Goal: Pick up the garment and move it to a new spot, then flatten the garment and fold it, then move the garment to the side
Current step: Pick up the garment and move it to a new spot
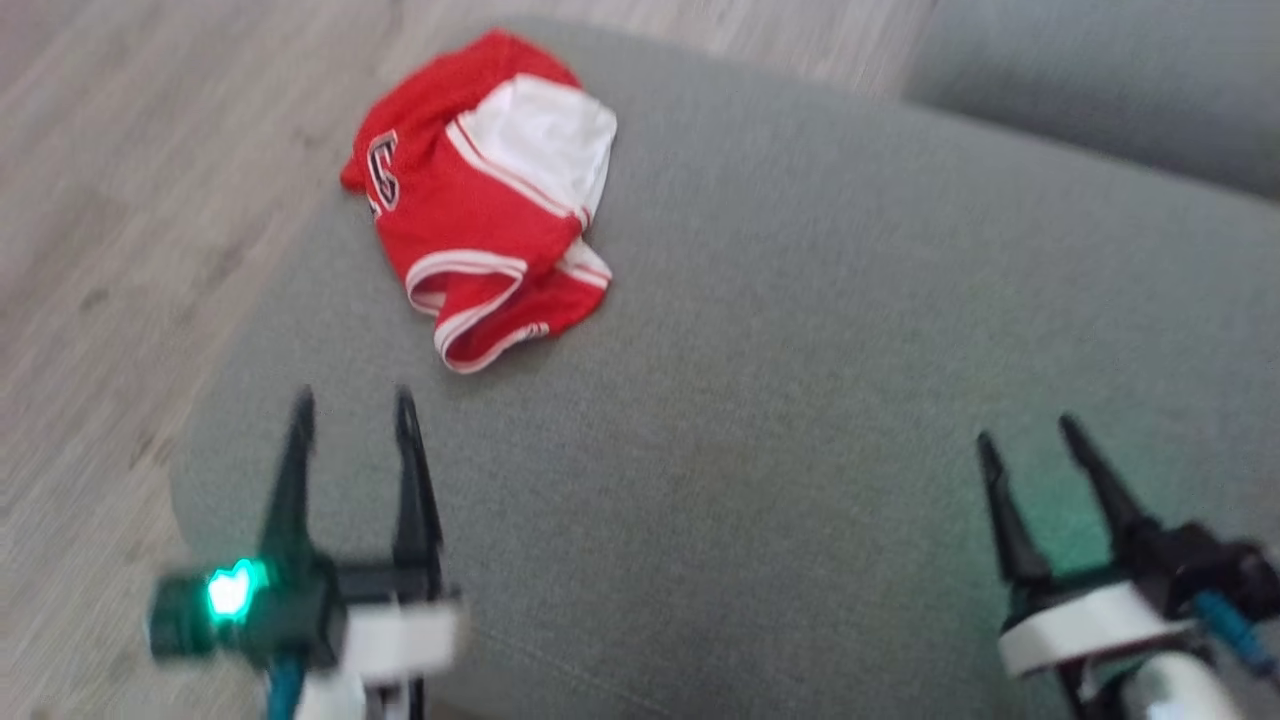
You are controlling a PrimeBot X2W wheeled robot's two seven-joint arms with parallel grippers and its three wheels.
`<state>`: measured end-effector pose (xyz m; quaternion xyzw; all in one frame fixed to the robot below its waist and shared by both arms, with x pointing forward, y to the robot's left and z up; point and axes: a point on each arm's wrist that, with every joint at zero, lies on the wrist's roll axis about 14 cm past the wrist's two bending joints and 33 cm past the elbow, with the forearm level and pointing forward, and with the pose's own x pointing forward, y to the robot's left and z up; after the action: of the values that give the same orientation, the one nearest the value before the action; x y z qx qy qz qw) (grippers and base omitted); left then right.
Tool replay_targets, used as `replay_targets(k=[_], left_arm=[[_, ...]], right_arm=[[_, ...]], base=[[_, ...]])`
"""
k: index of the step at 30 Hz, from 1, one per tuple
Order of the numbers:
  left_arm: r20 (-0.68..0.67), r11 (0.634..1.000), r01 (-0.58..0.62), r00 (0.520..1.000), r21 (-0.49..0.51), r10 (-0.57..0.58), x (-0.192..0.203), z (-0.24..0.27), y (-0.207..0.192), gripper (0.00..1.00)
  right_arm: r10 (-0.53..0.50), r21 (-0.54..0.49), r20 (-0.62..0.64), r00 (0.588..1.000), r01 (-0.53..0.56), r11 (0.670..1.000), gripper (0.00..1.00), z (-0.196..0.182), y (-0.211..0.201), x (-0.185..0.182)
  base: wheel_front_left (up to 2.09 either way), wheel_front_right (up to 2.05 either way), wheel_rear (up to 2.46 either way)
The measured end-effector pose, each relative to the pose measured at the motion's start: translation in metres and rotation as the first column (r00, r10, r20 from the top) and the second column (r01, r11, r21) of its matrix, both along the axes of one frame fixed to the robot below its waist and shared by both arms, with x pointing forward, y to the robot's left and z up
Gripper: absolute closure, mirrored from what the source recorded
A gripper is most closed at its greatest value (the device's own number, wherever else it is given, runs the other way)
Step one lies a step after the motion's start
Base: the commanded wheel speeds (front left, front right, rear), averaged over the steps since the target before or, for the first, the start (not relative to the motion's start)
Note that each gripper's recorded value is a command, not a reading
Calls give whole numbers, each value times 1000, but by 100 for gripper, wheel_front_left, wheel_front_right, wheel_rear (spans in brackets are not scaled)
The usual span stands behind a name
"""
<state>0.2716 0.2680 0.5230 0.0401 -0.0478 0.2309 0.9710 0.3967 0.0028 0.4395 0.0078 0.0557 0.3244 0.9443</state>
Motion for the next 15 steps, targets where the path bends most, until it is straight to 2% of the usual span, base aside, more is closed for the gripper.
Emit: replay_targets(k=[4,7,12,13,15], left_arm=[[38,994,41,998,99,-45,51,27,12,0],[-30,981,126,992,150,-123,107,17,18,0],[-222,977,182,963,116,-153,159,-39,29,0],[-222,977,182,963,116,-153,159,-39,29,0],[-311,981,181,939,70,-151,172,-66,31,0]], right_arm=[[23,-42,17,1000,-22,999,0,-14,-7,28],[33,-87,11,999,-32,996,0,-36,-20,52],[24,-122,-8,1000,-24,992,0,-62,-37,72],[24,-122,-8,1000,-24,992,0,-62,-37,72],[18,-123,-2,1000,-18,992,0,-66,-43,77]], base=[[0,0,0],[0,0,0],[0,0,0],[0,0,0],[0,0,0]])
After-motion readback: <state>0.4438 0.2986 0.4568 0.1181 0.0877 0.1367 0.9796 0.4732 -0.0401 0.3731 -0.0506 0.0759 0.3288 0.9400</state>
